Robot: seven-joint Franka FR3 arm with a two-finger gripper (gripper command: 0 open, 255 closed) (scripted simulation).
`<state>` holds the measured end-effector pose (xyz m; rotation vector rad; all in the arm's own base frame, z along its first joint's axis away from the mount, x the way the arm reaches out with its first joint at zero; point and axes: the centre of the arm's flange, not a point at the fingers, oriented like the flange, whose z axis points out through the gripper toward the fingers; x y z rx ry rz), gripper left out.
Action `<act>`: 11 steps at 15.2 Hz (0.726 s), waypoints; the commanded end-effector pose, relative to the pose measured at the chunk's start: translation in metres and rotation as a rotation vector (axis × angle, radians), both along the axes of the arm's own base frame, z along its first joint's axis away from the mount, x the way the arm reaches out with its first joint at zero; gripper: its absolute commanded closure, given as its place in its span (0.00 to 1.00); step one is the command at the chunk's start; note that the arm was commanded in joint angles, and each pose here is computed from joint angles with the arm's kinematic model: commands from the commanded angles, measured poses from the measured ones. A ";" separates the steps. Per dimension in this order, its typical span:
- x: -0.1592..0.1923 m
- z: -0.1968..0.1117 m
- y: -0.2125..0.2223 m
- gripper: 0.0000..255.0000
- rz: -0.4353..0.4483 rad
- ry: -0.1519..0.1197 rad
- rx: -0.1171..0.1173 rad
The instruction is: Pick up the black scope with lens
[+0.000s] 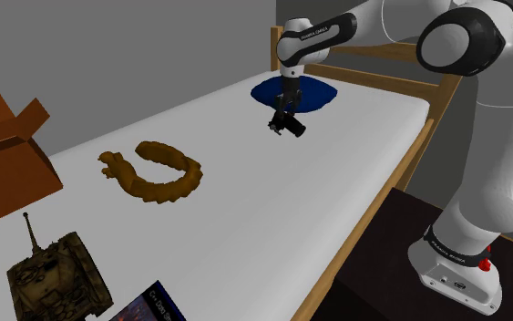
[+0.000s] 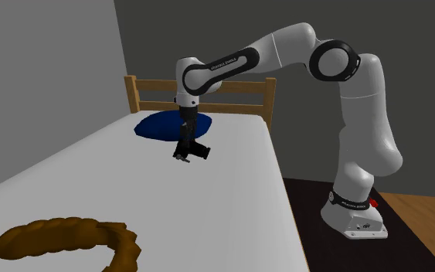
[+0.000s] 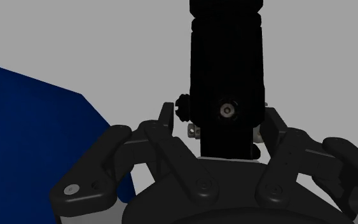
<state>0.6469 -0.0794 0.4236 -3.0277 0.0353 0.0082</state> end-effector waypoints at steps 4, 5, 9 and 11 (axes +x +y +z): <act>0.000 -0.002 0.000 1.00 0.000 0.004 0.000; 0.000 -0.002 0.000 1.00 0.000 0.004 0.000; 0.000 0.019 0.000 1.00 0.000 0.004 0.000; 0.000 0.029 0.000 1.00 0.000 0.004 0.000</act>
